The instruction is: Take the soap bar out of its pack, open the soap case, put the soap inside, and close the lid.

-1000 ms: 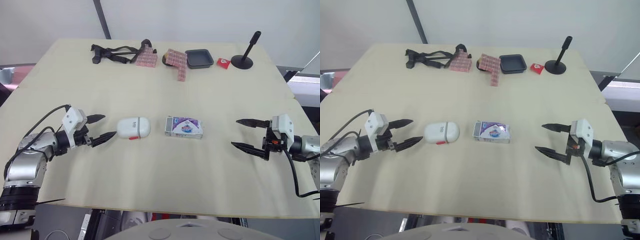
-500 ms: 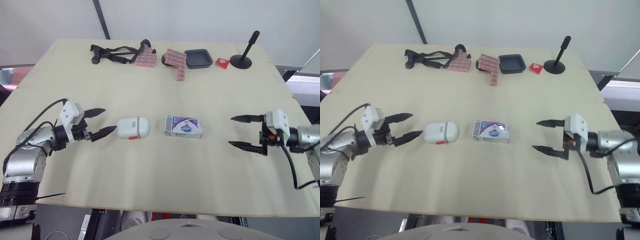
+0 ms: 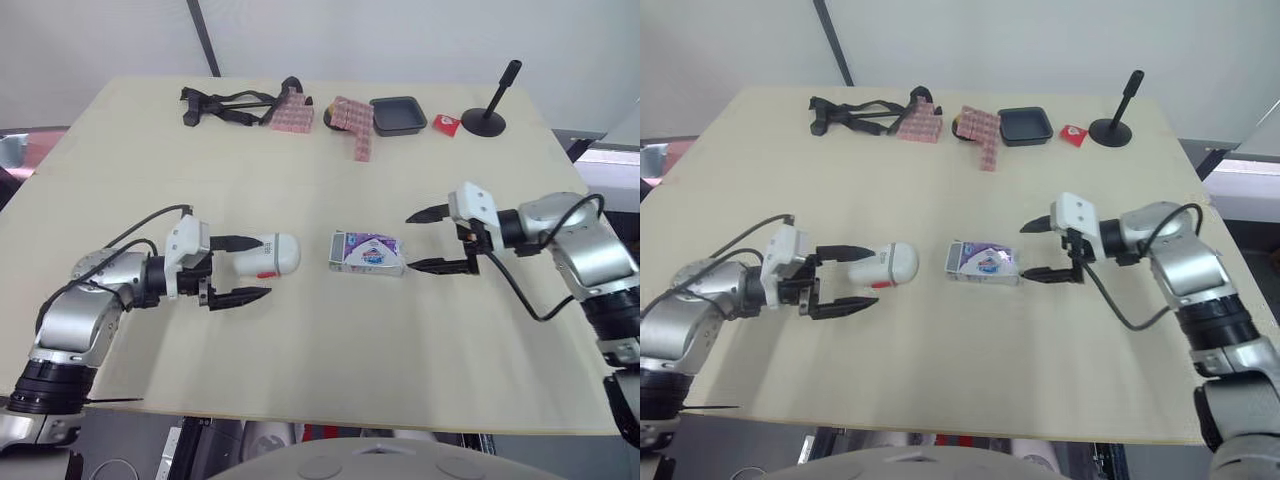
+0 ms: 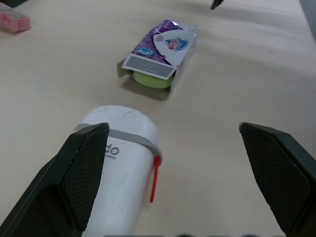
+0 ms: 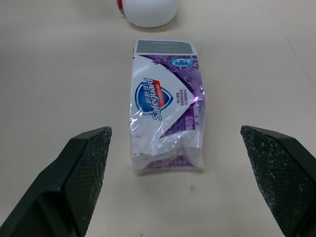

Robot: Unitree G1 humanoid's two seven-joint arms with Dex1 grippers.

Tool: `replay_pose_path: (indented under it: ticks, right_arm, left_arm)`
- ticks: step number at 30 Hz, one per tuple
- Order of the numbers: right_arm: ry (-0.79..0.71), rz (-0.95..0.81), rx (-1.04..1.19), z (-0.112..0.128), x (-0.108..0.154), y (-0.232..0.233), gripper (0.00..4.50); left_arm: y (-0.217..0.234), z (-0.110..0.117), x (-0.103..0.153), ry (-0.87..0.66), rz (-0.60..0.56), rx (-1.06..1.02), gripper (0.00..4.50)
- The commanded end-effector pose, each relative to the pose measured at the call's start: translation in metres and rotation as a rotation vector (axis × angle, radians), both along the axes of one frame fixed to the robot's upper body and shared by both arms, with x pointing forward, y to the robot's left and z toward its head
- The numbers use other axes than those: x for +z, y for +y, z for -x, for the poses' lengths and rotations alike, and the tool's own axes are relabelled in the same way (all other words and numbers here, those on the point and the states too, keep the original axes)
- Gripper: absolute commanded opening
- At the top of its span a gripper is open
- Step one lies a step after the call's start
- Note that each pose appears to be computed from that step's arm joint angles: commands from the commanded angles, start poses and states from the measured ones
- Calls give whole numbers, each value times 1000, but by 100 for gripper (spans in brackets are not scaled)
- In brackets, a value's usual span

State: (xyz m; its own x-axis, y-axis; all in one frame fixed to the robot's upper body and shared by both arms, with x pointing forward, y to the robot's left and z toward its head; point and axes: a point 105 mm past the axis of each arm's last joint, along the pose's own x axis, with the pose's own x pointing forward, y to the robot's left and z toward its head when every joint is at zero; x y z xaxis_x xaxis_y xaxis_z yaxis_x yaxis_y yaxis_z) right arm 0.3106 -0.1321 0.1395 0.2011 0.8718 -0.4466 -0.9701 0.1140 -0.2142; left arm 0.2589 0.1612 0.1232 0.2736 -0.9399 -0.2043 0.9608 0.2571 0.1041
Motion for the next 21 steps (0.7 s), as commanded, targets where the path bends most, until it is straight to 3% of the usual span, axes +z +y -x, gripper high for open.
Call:
replay_pose_path:
  ticks: [1,21]
  right_arm:
    - [-25,7,-4,-5,4,5,450]
    - [0,20,-29,-12,-28,18,450]
  left_arm:
    - [-9,5,7,-44,13,-37,448]
    - [-31,11,6,-50,63,-51,448]
